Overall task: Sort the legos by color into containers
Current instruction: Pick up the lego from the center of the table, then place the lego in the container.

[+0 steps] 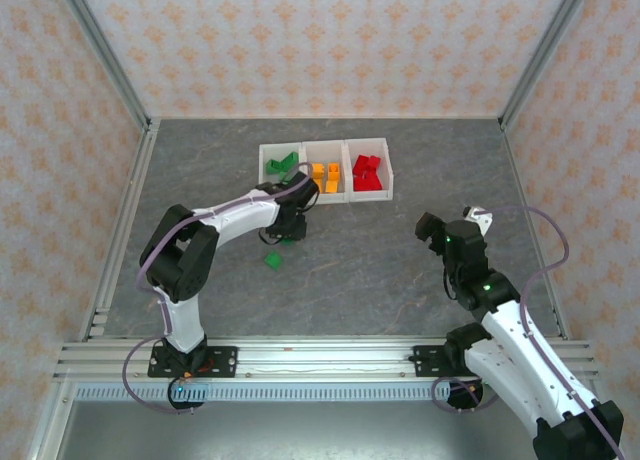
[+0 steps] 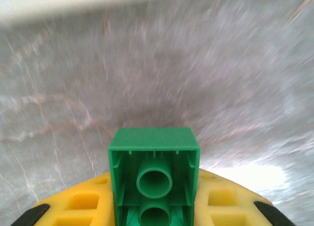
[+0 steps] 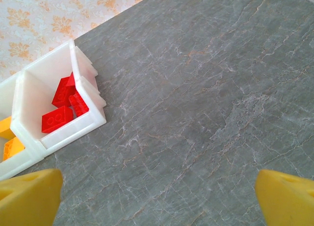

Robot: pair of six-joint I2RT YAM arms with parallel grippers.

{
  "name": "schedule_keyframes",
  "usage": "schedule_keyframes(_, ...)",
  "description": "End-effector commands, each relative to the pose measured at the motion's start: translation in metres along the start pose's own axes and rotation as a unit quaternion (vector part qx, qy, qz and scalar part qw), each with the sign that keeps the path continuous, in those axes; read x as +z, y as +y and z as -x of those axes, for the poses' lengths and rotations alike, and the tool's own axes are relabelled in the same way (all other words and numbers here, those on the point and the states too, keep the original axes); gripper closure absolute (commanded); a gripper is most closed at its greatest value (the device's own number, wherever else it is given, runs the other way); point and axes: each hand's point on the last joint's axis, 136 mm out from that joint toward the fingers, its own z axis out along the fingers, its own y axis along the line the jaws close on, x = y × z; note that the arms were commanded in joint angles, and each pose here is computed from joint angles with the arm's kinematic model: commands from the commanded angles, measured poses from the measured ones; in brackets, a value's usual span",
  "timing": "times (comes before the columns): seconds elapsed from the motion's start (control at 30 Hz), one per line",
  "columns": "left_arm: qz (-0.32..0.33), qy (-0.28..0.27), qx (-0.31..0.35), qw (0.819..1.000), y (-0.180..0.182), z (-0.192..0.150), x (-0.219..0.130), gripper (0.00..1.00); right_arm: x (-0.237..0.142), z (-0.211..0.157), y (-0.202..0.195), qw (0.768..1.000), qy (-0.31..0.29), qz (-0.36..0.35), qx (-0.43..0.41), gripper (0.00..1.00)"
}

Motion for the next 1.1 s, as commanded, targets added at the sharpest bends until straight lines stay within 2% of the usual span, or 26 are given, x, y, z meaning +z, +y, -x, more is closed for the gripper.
schedule_keyframes(0.0, -0.004, -0.076, -0.038, 0.996, 0.005, 0.052, -0.048, 0.81, -0.002, 0.003, -0.001, 1.0, -0.006, -0.004, 0.005, 0.0)
schedule_keyframes(0.17, 0.008, -0.127, -0.074, 0.989, 0.019, 0.104, -0.069, 0.83, -0.003, 0.005, -0.001, 1.0, -0.006, -0.004, 0.004, 0.0)
schedule_keyframes(0.27, 0.013, -0.156, -0.092, 0.983, 0.029, 0.134, -0.07, 0.83, -0.004, 0.005, -0.001, 1.0, -0.008, -0.003, 0.004, 0.0)
schedule_keyframes(0.53, 0.031, -0.161, -0.106, 0.981, 0.041, 0.182, -0.034, 0.83, -0.006, 0.008, -0.001, 1.0, -0.013, -0.003, 0.005, 0.0)
schedule_keyframes(0.8, 0.064, -0.147, -0.094, 0.983, 0.054, 0.2, 0.009, 0.81, -0.006, 0.006, 0.0, 1.0, -0.007, 0.002, 0.008, 0.0)
schedule_keyframes(1.0, 0.083, -0.163, -0.093, 0.979, 0.068, 0.216, 0.009, 0.65, -0.006, 0.007, 0.0, 1.0, -0.011, 0.0, 0.003, 0.0)
schedule_keyframes(1.07, 0.085, -0.172, -0.093, 0.977, 0.07, 0.223, 0.004, 0.55, -0.005, 0.006, 0.0, 1.0, -0.009, -0.001, 0.001, 0.0)
